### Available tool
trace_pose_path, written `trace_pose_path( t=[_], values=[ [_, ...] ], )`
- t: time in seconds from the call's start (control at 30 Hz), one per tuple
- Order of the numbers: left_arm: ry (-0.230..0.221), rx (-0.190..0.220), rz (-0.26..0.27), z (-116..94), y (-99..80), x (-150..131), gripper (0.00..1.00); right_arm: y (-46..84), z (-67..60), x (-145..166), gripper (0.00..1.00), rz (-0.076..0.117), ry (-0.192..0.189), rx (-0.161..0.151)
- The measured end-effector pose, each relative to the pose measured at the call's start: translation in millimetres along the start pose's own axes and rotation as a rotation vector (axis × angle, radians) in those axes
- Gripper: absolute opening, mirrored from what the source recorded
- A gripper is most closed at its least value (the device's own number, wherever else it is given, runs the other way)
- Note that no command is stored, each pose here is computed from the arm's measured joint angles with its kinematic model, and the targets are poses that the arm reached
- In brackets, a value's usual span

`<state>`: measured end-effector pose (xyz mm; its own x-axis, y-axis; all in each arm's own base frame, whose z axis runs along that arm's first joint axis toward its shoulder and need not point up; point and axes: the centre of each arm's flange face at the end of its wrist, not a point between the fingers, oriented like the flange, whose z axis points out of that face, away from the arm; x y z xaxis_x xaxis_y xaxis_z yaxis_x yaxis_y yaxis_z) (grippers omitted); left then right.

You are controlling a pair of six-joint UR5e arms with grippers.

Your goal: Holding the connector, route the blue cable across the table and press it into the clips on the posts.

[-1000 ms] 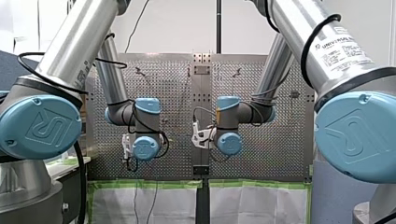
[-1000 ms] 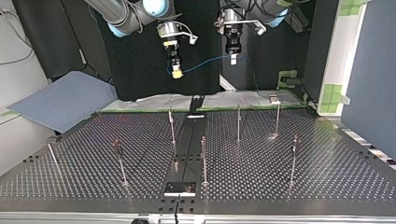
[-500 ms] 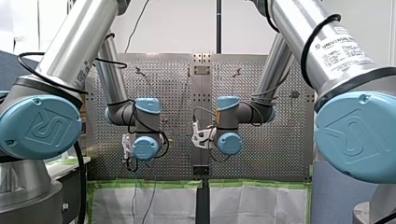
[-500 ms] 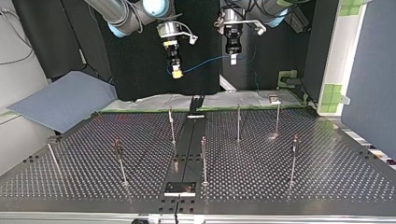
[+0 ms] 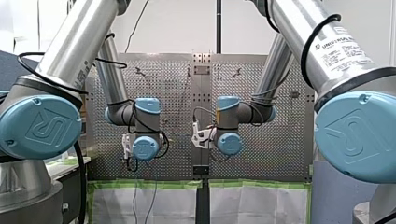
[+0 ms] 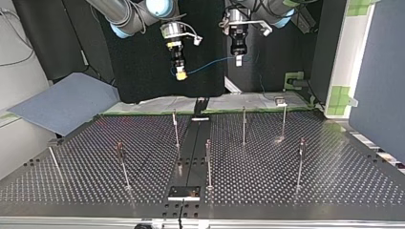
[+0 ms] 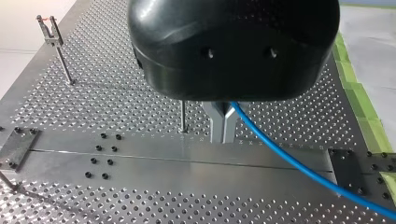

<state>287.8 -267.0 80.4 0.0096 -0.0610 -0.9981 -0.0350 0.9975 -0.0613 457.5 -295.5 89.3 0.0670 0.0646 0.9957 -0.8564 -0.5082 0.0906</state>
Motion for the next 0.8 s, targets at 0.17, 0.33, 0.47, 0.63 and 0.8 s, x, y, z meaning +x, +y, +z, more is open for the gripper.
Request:
trace_pose_path(
  t=[0.17, 0.33, 0.47, 0.63, 0.8],
  values=[
    [0.0, 0.0, 0.0, 0, 0.0, 0, 0.0, 0.0, 0.0, 0, 0.0, 0.0, 0.0, 0.0],
    [0.0, 0.0, 0.0, 0, 0.0, 0, 0.0, 0.0, 0.0, 0, 0.0, 0.0, 0.0, 0.0],
    [0.0, 0.0, 0.0, 0, 0.0, 0, 0.0, 0.0, 0.0, 0, 0.0, 0.0, 0.0, 0.0],
    [0.0, 0.0, 0.0, 0, 0.2, 0, 0.0, 0.0, 0.0, 0, 0.0, 0.0, 0.0, 0.0],
    [0.022, -0.019, 0.032, -4, 13.4, -3, 0.0, -3.5, 0.7, -3, 0.0, -0.011, -0.011, -0.002]
  ],
)
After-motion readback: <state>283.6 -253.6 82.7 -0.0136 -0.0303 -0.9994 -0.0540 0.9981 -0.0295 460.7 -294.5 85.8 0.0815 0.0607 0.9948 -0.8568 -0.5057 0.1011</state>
